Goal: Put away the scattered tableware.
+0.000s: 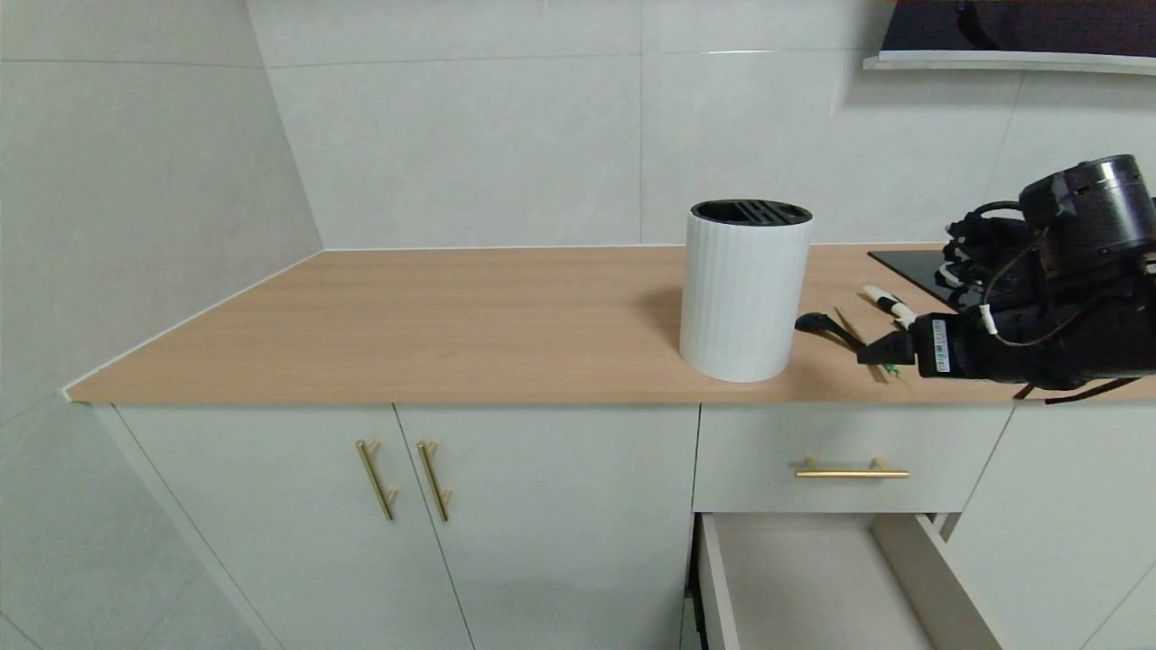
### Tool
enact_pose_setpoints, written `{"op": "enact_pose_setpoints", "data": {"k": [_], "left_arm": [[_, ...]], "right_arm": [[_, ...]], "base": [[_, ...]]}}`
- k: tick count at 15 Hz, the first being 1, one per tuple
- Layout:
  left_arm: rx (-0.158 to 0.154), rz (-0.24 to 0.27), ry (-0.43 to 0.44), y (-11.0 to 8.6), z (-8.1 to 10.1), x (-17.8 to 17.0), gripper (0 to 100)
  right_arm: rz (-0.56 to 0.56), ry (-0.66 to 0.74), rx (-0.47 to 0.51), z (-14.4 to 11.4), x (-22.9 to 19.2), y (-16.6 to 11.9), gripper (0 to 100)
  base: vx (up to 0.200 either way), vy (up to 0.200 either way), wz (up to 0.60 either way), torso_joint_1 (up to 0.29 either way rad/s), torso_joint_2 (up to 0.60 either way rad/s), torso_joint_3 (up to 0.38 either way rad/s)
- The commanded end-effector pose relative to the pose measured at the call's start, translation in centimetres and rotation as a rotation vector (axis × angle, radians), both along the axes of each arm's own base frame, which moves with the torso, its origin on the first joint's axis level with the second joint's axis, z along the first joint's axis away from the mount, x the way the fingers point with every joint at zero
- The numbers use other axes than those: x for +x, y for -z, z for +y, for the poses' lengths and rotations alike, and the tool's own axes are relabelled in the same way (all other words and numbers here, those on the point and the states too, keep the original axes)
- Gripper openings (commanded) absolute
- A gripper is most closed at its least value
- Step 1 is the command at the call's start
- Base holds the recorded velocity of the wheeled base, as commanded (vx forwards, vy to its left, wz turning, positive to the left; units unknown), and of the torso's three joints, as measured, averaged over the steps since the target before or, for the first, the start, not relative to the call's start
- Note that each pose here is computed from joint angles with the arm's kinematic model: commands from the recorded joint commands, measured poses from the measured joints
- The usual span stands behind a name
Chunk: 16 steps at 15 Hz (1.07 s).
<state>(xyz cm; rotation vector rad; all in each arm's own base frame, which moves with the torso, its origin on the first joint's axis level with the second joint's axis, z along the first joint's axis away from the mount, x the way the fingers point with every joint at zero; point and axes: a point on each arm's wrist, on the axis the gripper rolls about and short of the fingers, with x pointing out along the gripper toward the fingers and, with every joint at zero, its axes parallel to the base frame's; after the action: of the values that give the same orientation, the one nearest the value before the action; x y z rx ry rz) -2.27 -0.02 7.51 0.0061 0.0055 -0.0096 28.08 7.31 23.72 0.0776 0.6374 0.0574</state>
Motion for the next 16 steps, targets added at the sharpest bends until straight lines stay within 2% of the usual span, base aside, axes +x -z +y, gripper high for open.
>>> {"op": "enact_pose_setpoints", "data": {"k": [1, 7, 16], "left_arm": [[0.0, 0.001, 0.0, 0.0, 0.0, 0.0, 100], [0.0, 0.001, 0.0, 0.0, 0.0, 0.0, 100], [0.0, 0.001, 0.0, 0.0, 0.0, 0.0, 100]], "right_arm": [[0.025, 0.037, -0.025, 0.6, 2.8, 1.5, 100], [0.055, 0.185, -0.025, 0.1, 6.6, 3.7, 100], [0.087, 0.239, -0.039, -1.1, 9.0, 6.1, 100]], "base": [[0.0, 0.0, 0.0, 0.0, 0.0, 0.0], [0.0, 0.0, 0.0, 0.0, 0.0, 0.0], [0.0, 0.0, 0.0, 0.0, 0.0, 0.0]]}}
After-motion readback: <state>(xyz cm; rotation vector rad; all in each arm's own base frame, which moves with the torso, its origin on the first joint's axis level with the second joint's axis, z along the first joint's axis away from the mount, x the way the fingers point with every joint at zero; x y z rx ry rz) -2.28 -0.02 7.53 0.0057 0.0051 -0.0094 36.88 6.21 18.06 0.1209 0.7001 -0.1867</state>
